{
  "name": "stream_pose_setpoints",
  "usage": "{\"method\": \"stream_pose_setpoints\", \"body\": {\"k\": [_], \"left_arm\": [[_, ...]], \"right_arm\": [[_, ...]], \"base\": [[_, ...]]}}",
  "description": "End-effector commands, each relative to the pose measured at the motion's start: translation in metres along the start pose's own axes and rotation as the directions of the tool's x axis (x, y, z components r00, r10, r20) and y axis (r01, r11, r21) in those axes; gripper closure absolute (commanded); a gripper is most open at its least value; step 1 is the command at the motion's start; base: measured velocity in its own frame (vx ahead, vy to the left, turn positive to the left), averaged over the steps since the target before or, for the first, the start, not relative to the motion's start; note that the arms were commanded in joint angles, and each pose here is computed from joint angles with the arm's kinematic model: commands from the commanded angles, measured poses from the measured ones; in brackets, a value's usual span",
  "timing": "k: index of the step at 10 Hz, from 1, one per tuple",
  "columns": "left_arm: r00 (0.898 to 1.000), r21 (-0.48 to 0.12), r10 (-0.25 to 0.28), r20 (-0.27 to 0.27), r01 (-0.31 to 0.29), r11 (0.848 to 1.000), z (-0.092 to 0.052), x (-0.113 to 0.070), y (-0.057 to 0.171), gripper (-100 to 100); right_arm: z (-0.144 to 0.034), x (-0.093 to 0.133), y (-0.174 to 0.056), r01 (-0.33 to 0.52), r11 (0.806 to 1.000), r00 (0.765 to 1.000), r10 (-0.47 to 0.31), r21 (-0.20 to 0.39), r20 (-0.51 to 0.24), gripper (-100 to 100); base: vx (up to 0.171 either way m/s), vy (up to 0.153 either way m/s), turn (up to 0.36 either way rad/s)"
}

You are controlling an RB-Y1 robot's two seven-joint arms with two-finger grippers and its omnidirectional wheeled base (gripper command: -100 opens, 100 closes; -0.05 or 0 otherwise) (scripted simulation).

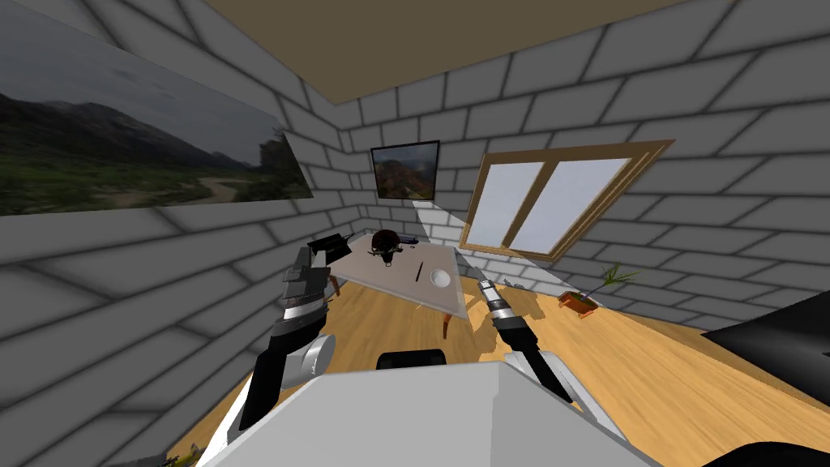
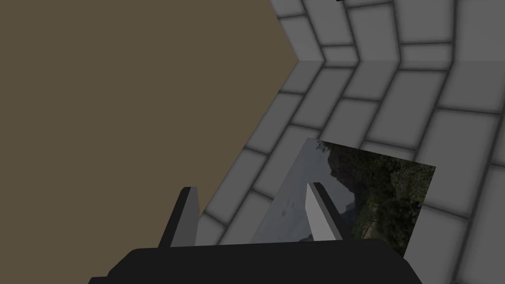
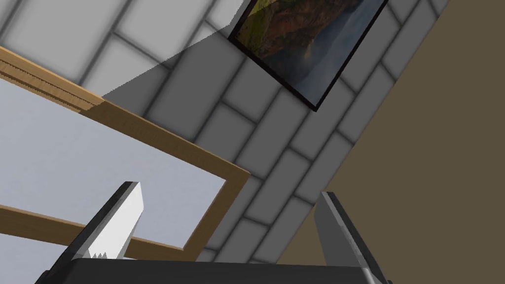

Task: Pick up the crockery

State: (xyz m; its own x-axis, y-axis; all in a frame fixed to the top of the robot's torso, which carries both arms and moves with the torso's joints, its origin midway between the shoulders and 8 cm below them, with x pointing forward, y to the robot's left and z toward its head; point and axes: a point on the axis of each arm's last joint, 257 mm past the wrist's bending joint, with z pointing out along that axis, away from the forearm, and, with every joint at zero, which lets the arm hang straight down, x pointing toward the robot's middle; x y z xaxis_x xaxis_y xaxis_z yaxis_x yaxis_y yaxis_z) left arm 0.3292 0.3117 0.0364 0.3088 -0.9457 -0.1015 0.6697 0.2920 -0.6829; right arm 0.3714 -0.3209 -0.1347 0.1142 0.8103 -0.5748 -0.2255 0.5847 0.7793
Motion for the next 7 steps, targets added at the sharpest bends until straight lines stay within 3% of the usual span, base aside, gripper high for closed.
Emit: {"method": "stream_pose_setpoints", "body": {"k": [1, 2, 4, 5, 7], "left_arm": [[1.000, 0.000, 0.000, 0.000, 0.000, 1.000, 0.000, 0.000, 0.000, 0], [1.000, 0.000, 0.000, 0.000, 0.000, 1.000, 0.000, 0.000, 0.000, 0], [1.000, 0.000, 0.000, 0.000, 0.000, 1.000, 0.000, 0.000, 0.000, 0], [1.000, 0.000, 0.000, 0.000, 0.000, 1.000, 0.000, 0.000, 0.000, 0], [1.000, 0.000, 0.000, 0.000, 0.000, 1.000, 0.000, 0.000, 0.000, 0]], "right_arm": [[-0.003, 0.002, -0.016, 0.044, 0.999, 0.999, -0.044, 0.026, -0.019, -100], [-0.011, 0.004, -0.037, 0.116, 0.991, 0.992, -0.112, 0.064, -0.053, -100], [-0.029, 0.005, -0.076, 0.260, 0.957, 0.961, -0.244, 0.125, -0.129, -100], [-0.031, 0.006, -0.081, 0.262, 0.955, 0.960, -0.245, 0.135, -0.135, -100], [-0.052, 0.002, -0.119, 0.404, 0.897, 0.905, -0.363, 0.179, -0.220, -100]], "base": [[-0.013, 0.096, 0.117], [0.003, 0.084, 0.249], [-0.006, 0.143, 0.378], [0.012, 0.113, 0.110], [0.025, 0.101, 0.337]]}}
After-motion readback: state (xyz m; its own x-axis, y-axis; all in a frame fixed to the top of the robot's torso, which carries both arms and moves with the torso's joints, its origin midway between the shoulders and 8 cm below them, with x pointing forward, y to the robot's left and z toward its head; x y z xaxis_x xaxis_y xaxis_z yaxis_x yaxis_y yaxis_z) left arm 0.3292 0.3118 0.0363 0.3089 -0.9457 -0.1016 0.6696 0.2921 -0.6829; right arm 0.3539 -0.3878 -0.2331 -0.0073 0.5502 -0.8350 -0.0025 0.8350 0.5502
